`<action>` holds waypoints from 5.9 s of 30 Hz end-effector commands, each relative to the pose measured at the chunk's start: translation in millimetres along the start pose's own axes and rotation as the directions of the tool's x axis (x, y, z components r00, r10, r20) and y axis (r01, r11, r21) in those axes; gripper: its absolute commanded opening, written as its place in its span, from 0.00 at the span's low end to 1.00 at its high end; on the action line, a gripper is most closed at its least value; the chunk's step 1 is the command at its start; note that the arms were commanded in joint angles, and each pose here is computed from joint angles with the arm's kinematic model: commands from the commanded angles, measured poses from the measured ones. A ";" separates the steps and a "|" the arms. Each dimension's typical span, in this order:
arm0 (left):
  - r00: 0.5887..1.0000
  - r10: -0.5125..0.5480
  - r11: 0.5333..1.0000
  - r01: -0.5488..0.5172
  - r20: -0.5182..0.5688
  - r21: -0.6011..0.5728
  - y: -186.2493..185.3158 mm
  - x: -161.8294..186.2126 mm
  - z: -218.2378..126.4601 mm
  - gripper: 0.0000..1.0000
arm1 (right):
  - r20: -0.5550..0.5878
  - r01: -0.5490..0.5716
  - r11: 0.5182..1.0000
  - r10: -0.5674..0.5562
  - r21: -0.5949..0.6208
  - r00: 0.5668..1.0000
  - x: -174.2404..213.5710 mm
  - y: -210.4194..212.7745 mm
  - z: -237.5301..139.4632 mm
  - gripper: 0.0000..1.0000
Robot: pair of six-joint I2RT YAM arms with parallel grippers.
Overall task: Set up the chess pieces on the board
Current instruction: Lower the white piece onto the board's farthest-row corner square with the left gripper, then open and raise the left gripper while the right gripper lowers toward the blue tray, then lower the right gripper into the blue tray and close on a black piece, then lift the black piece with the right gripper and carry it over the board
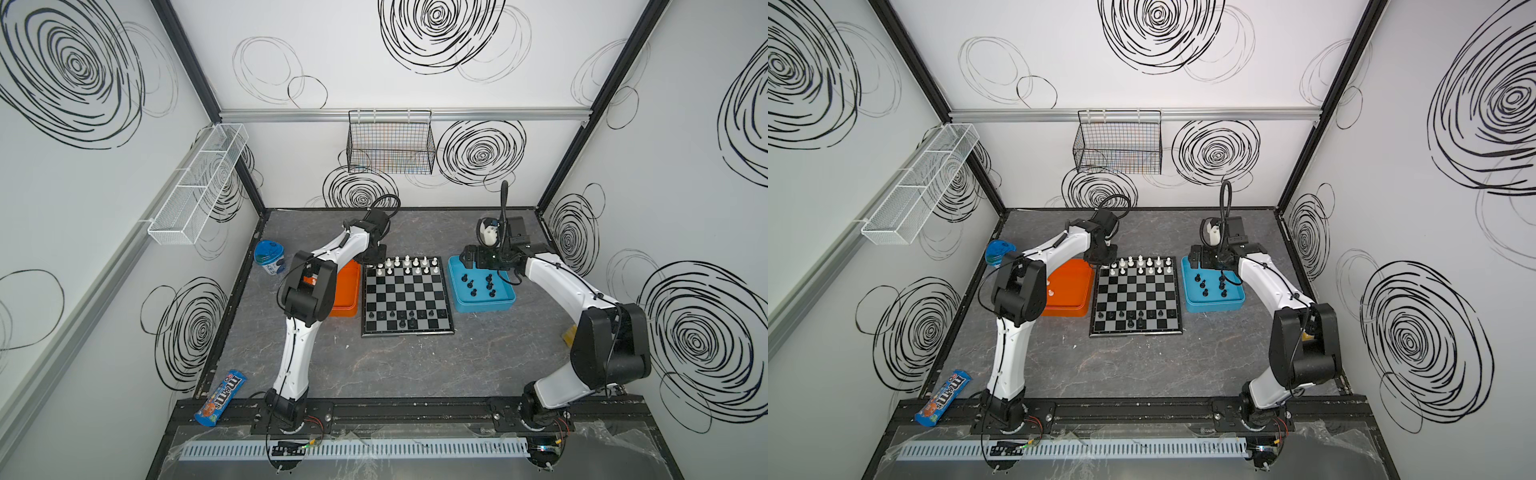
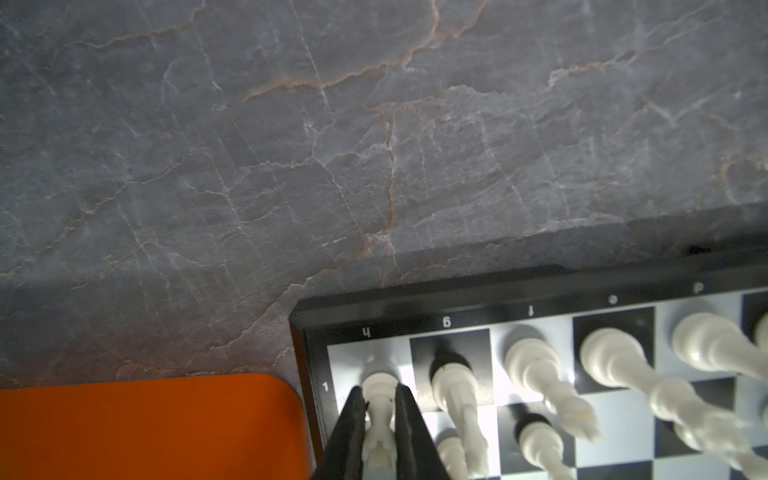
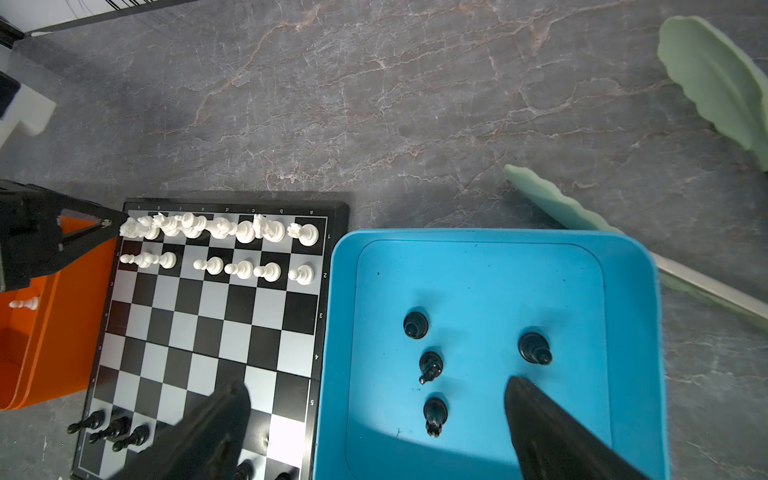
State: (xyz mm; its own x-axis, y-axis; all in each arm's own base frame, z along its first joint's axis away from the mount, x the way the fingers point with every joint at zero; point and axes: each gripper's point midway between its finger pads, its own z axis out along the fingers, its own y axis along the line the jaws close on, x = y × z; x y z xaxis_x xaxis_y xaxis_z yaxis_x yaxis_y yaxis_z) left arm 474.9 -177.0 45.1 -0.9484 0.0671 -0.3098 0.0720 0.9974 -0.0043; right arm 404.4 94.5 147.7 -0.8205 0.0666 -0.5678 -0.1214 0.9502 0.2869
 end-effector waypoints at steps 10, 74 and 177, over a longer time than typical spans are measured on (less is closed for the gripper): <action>1.000 0.013 0.999 -0.012 0.020 -0.038 2.2 -3.9 3.9 0.17 | 0.011 0.003 1.000 -0.003 -0.002 1.000 -1.3 -2.3 0.8 1.00; 0.925 -0.133 0.989 0.103 0.357 0.103 68.5 -43.9 -157.4 0.87 | -0.073 -0.069 0.990 0.078 0.124 0.994 18.2 -29.5 -12.7 0.99; 0.903 -0.265 0.960 0.216 0.339 0.177 121.4 -25.6 -130.6 0.97 | -0.141 0.078 0.990 -0.061 0.114 0.988 19.6 30.5 2.5 0.14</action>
State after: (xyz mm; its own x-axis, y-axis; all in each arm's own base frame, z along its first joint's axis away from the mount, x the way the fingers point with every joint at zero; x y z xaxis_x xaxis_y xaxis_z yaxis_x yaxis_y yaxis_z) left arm 462.1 -63.9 171.1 -0.7948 -0.1892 -0.5766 -0.0630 0.9707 -0.2317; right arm 407.2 110.5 139.4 -0.8678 -0.0055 -0.4968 -0.0901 0.9851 0.1466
